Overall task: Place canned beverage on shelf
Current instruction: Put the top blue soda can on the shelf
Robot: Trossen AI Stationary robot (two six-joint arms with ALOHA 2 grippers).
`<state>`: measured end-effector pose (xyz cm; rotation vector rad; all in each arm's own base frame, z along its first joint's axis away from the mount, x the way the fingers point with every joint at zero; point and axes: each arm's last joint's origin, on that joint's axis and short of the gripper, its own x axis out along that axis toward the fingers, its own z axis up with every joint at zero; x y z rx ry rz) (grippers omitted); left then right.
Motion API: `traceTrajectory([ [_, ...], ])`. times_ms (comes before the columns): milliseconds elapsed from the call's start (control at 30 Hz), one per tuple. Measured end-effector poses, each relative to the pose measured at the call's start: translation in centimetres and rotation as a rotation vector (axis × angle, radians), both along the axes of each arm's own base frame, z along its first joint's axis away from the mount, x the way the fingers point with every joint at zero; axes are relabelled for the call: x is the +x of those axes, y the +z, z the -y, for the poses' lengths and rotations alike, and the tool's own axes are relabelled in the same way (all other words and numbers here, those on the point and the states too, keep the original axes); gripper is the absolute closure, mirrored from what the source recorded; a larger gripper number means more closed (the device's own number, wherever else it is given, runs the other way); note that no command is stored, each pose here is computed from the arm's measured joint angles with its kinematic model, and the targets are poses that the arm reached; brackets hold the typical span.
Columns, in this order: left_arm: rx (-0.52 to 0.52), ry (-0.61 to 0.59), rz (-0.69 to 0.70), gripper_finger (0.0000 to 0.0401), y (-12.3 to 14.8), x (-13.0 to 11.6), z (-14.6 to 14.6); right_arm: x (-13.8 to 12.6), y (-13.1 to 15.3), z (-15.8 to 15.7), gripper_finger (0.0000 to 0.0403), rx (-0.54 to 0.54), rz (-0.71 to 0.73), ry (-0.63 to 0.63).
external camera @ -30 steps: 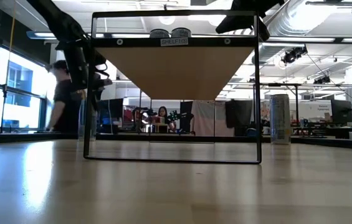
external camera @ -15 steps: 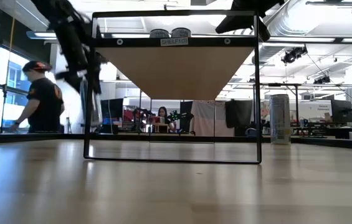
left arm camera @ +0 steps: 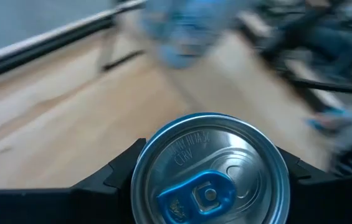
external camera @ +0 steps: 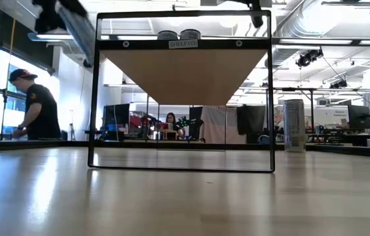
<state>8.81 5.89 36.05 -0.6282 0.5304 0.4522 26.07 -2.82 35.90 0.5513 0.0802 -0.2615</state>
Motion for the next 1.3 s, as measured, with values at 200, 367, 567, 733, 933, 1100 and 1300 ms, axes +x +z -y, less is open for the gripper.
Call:
traceTrajectory([
  [200,0.024,-0.161,0.155,0.0202,2.2,-1.9,3.0,0.1,0.5,-0.5,0.0402,-0.057,0.037,0.015],
  [367,0.139,-0.178,0.217,0.0202,2.9,-1.7,3.1,0.2,0.8,-0.9,0.0402,-0.049,0.076,0.024],
  [567,0.247,-0.229,0.519,0.0201,4.0,2.9,1.6,-0.1,2.2,-1.1,0.0402,-0.111,0.193,0.061],
  [733,0.153,-0.273,0.581,0.0201,2.2,8.3,1.3,-2.3,3.5,-1.3,0.0402,-0.215,0.2,0.089],
  [933,0.154,-0.331,0.634,0.0201,0.5,14.4,4.4,-7.0,4.5,-1.6,0.0402,-0.252,0.125,0.098],
  [1100,0.283,-0.273,0.659,0.0201,-0.3,16.8,6.6,-10.4,5.0,-1.7,0.0402,-0.332,0.096,0.091],
  [1300,0.363,-0.221,0.628,0.0197,-0.5,17.1,6.7,-11.6,5.4,-1.8,0.0402,-0.352,0.12,0.103],
])
